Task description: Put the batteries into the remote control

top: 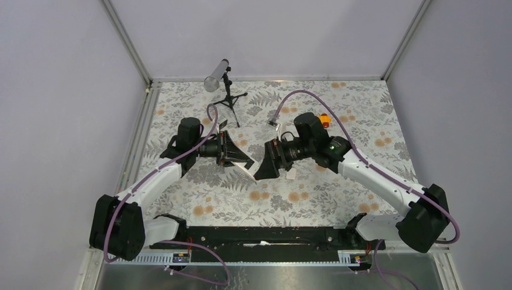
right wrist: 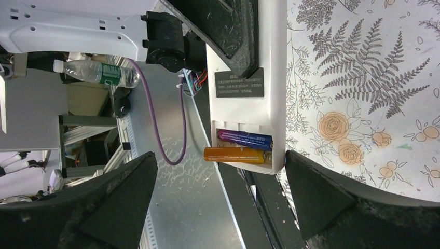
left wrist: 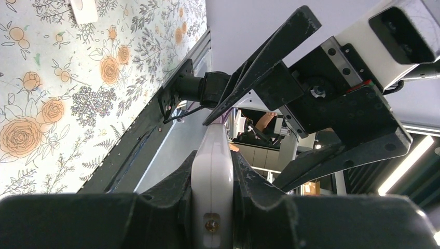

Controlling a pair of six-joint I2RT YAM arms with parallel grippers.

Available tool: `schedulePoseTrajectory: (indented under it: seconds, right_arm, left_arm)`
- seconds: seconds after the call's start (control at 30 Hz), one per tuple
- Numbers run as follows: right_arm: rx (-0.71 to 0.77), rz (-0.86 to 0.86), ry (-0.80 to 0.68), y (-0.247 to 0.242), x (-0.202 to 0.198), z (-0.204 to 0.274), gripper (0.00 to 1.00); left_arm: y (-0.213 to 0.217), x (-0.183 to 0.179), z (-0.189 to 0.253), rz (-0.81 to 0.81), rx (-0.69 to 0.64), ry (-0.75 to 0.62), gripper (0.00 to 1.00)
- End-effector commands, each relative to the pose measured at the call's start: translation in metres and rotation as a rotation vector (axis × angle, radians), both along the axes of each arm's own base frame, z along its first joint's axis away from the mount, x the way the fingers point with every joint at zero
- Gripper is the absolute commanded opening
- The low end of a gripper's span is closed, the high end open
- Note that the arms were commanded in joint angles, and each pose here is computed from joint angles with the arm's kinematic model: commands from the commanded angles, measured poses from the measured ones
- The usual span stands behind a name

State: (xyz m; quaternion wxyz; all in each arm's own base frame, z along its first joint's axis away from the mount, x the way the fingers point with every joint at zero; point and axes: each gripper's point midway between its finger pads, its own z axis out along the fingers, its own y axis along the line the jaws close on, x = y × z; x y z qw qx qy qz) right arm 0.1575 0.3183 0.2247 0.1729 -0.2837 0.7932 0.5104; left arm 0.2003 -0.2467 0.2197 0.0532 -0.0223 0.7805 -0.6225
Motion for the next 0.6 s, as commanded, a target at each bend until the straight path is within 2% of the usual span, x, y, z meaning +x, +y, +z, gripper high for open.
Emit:
schedulePoseTrajectory:
  seconds: [0.0,0.13,0.3,0.4,0.57]
  right_arm:
    - [0.001,0.021,-0.028,0.0061,-0.0006,-0.0050,0.99]
    - [0.010,0.007,-0.033,0.0100,0.0041,-0.0038,0.88]
    - [0.008,0.008,-0.020,0.0121,0.0053,-0.0051,0.69]
    - [0.017,0.007,-0.033,0.0117,0.0050,-0.0030,0.69]
    - [0.012,0.013,-0.046,0.0101,0.0033,-0.0026,0.78]
  left_arm:
    - [-0.0020,-0.0002,0.0194,-0.029,-0.046,-0.074,0.00]
    - [-0.0019,-0.0006,0.0189,-0.029,-0.046,-0.073,0.00]
    - [-0.0019,0.0000,0.0174,-0.026,-0.043,-0.070,0.00]
    - [-0.0017,-0.0001,0.0165,-0.022,-0.041,-0.067,0.00]
    - [-0.0017,0.0010,0.0139,-0.012,-0.035,-0.056,0.00]
